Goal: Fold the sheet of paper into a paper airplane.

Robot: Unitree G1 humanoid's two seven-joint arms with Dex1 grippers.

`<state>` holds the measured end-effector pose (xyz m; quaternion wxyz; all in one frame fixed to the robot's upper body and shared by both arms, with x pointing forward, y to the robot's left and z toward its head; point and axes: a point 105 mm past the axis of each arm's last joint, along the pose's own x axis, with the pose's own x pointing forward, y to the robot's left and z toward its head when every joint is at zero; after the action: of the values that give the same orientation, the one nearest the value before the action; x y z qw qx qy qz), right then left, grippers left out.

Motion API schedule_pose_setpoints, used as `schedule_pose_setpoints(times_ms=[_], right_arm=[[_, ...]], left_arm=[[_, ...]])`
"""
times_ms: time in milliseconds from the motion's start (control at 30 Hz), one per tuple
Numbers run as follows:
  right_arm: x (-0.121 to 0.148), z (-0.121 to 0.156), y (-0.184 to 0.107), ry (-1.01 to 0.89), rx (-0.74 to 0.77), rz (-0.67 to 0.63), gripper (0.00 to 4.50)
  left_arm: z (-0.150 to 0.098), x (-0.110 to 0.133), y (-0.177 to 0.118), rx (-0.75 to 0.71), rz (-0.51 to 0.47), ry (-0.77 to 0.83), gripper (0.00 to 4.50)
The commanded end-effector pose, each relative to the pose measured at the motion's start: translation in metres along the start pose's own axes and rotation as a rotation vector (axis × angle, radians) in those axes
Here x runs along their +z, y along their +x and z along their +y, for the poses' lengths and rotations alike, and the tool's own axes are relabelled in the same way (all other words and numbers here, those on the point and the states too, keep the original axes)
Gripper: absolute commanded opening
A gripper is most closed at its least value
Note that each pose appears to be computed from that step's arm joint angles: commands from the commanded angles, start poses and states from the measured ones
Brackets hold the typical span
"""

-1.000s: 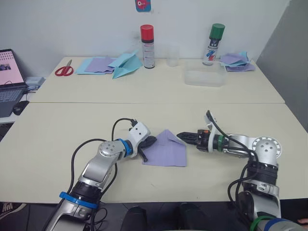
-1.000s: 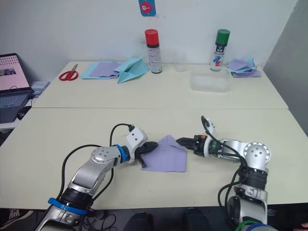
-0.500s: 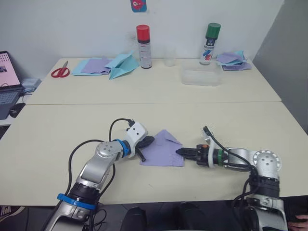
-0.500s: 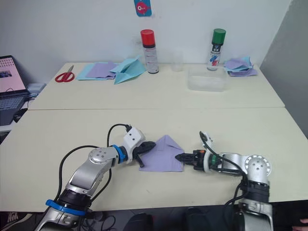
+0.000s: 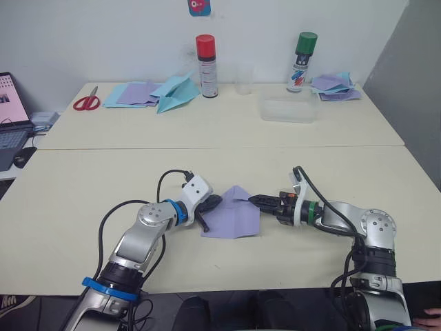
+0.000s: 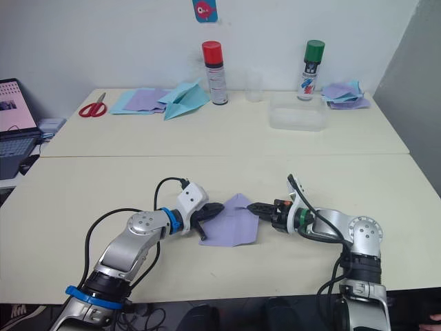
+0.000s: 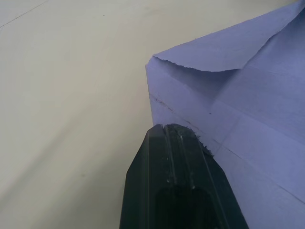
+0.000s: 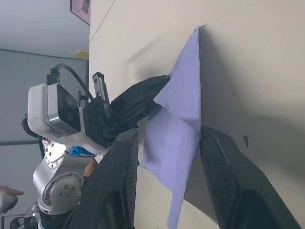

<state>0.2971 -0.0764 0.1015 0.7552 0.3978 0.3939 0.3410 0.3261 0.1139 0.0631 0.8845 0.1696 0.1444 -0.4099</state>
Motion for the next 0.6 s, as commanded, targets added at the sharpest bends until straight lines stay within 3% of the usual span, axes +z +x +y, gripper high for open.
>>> schedule_pose_setpoints(times_ms=[33,133,600], right_arm=[[0.001,0.01,0.001,0.0,0.044,-0.007,1.07],[0.002,0.013,0.002,0.005,0.05,-0.01,0.02],[-0.006,0.033,0.016,-0.044,0.111,0.04,0.02]], left_arm=[[-0.004,-0.04,-0.001,0.003,0.143,-0.056,0.0],[-0.004,-0.04,-0.002,0.004,0.144,-0.055,0.0],[-0.002,-0.04,-0.002,0.017,0.138,-0.076,0.0]])
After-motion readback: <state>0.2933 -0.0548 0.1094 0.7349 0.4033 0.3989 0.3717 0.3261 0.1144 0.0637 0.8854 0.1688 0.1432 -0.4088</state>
